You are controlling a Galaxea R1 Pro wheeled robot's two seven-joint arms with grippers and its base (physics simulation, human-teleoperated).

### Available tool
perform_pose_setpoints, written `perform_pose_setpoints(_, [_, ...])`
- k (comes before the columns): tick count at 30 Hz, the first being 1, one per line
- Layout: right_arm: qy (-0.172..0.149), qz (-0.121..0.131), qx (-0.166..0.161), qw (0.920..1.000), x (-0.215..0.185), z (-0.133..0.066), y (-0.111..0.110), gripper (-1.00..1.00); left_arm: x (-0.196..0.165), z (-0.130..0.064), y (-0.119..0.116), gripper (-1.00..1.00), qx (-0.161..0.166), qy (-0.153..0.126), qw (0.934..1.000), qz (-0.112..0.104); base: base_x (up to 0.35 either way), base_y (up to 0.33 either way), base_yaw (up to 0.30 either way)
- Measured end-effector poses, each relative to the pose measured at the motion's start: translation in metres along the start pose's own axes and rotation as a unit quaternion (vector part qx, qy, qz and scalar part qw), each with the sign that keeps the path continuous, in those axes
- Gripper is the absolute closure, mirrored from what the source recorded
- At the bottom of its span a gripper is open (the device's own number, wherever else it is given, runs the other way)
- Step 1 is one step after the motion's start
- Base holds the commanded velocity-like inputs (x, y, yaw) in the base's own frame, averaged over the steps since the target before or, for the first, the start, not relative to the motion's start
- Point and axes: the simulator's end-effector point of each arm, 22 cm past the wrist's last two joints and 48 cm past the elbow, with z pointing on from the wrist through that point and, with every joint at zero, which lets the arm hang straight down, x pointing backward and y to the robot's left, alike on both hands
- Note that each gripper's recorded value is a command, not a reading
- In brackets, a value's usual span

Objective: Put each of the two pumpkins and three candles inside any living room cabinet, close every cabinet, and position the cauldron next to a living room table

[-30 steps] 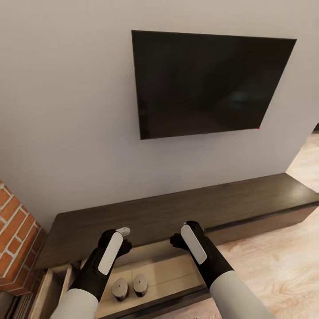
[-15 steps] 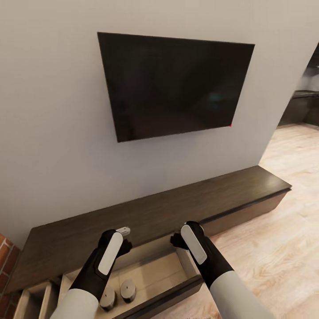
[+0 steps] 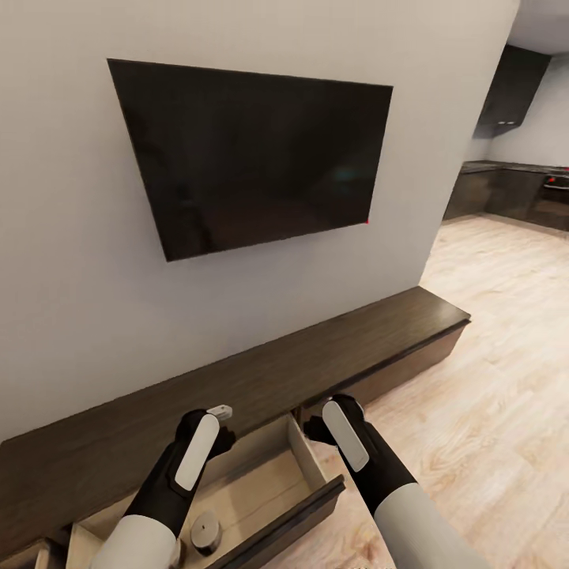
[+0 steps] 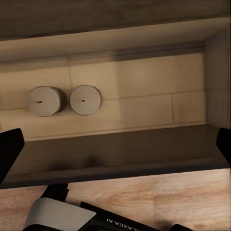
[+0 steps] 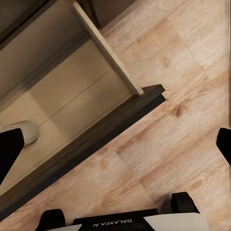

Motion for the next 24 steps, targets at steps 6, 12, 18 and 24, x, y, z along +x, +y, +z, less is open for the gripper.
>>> perform_pose_setpoints(6, [-0.002,-0.001,0.0,1.0,-0.0007,-0.0016,0.0005,-1.0,-0.0007,-0.0015,-0.0001,-1.0,0.001,-0.001,1.0,0.0,0.0,0.0,-0.279])
perform_pose_setpoints(12, [-0.003,-0.001,0.0,1.0,-0.0014,-0.0029,0.0005,-1.0,-0.0019,-0.0032,-0.0005,-1.0,0.001,-0.003,1.0,0.0,0.0,0.0,-0.279])
perform_pose_setpoints(18, [-0.004,-0.002,0.0,1.0,-0.002,-0.0043,0.0006,-1.0,-0.0029,-0.0048,-0.0009,-1.0,0.002,-0.005,1.0,0.001,0.0,0.0,-0.279])
perform_pose_setpoints(24, [-0.006,-0.002,0.0,1.0,-0.0029,-0.0059,0.0008,-1.0,-0.0037,-0.0064,-0.0015,-1.0,0.003,-0.007,1.0,0.001,0.0,0.0,-0.279])
